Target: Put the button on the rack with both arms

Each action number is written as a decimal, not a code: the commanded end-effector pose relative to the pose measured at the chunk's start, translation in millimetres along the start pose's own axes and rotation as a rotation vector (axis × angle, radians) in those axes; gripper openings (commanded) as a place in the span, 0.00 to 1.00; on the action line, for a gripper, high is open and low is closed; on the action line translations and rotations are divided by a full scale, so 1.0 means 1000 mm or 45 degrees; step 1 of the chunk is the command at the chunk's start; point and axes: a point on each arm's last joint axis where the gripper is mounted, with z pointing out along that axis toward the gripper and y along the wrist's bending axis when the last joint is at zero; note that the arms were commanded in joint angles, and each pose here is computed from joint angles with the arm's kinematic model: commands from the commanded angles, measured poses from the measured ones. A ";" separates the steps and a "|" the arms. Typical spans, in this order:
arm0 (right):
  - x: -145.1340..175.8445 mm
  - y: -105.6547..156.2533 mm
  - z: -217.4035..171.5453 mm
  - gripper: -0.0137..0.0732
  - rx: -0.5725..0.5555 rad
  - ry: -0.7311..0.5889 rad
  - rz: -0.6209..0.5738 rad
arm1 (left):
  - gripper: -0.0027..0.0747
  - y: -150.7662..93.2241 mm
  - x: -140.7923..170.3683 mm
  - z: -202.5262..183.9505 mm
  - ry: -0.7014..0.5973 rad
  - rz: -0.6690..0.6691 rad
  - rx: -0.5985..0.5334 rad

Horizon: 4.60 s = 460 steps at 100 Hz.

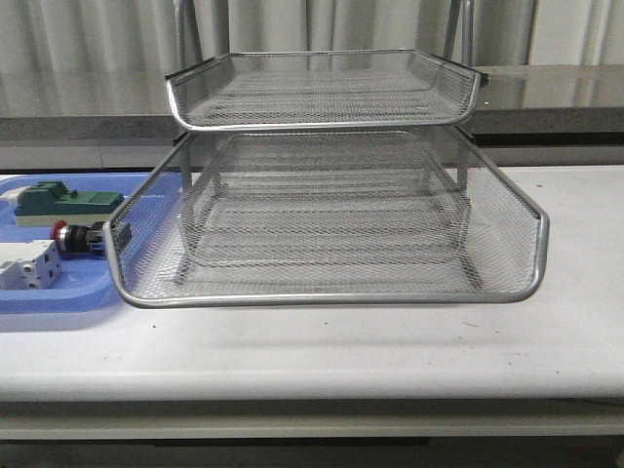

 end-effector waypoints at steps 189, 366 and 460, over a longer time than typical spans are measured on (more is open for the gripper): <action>-0.013 -0.001 -0.007 0.08 0.013 -0.117 -0.010 | 0.81 -0.014 -0.089 0.261 0.965 0.240 0.145; -0.012 -0.001 -0.007 0.08 0.014 -0.106 -0.010 | 0.81 -0.041 0.038 0.419 1.341 1.155 0.972; -0.012 -0.001 -0.007 0.08 0.014 -0.106 -0.010 | 0.10 -0.042 -0.024 0.426 1.353 1.152 1.013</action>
